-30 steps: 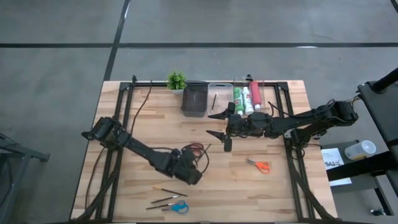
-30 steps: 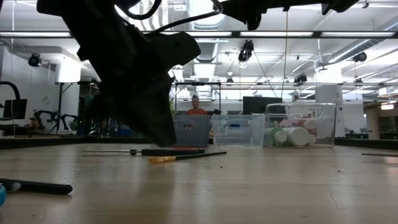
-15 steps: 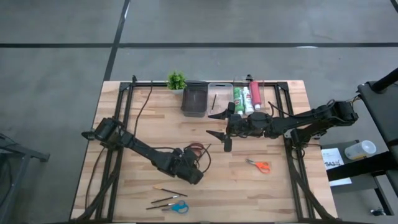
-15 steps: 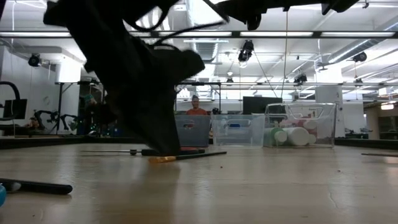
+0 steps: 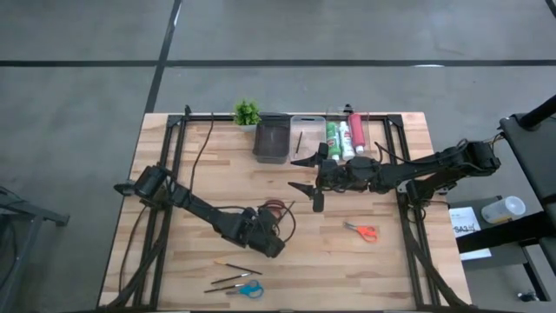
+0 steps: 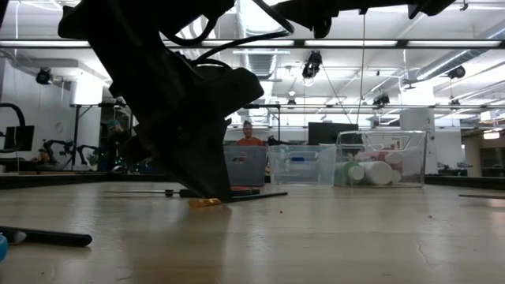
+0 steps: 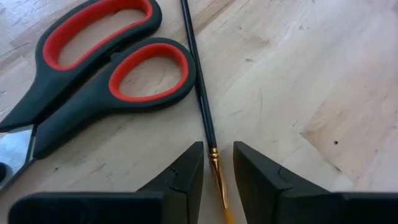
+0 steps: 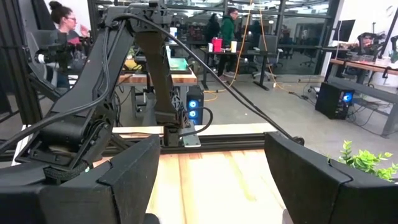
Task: Pick & Place Paint Supplies
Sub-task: Put the top gold paint brush into the white transparent bin
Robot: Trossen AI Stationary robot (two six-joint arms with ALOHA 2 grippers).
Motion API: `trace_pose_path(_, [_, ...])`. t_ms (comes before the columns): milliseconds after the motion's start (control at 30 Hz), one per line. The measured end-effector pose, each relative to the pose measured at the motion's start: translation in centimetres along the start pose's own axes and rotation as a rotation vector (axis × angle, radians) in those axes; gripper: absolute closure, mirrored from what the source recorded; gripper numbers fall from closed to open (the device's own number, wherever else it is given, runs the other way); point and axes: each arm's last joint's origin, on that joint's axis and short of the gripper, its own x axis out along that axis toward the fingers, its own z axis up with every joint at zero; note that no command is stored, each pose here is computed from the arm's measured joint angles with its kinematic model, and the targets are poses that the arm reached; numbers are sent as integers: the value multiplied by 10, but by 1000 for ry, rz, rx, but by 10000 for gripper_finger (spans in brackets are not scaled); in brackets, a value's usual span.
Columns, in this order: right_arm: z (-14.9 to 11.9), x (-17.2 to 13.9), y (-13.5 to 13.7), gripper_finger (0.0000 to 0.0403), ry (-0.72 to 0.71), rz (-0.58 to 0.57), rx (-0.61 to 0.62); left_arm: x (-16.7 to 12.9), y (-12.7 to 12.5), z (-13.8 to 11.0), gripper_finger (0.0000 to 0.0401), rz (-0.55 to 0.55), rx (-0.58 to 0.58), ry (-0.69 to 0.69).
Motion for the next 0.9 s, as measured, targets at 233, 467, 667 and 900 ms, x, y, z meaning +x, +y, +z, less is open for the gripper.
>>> trace_pose_path(233, [0,0,0,115,0,0,1,0,0,0,303,1,33,6])
trace_pose_path(467, [0,0,0,115,0,0,2,1,1,-1,336,7,46,13])
trace_pose_path(667, [0,0,0,115,0,0,1,1,1,-1,391,10,47,14])
trace_pose_path(900, [0,0,0,115,0,1,0,1,1,-1,391,6,46,17])
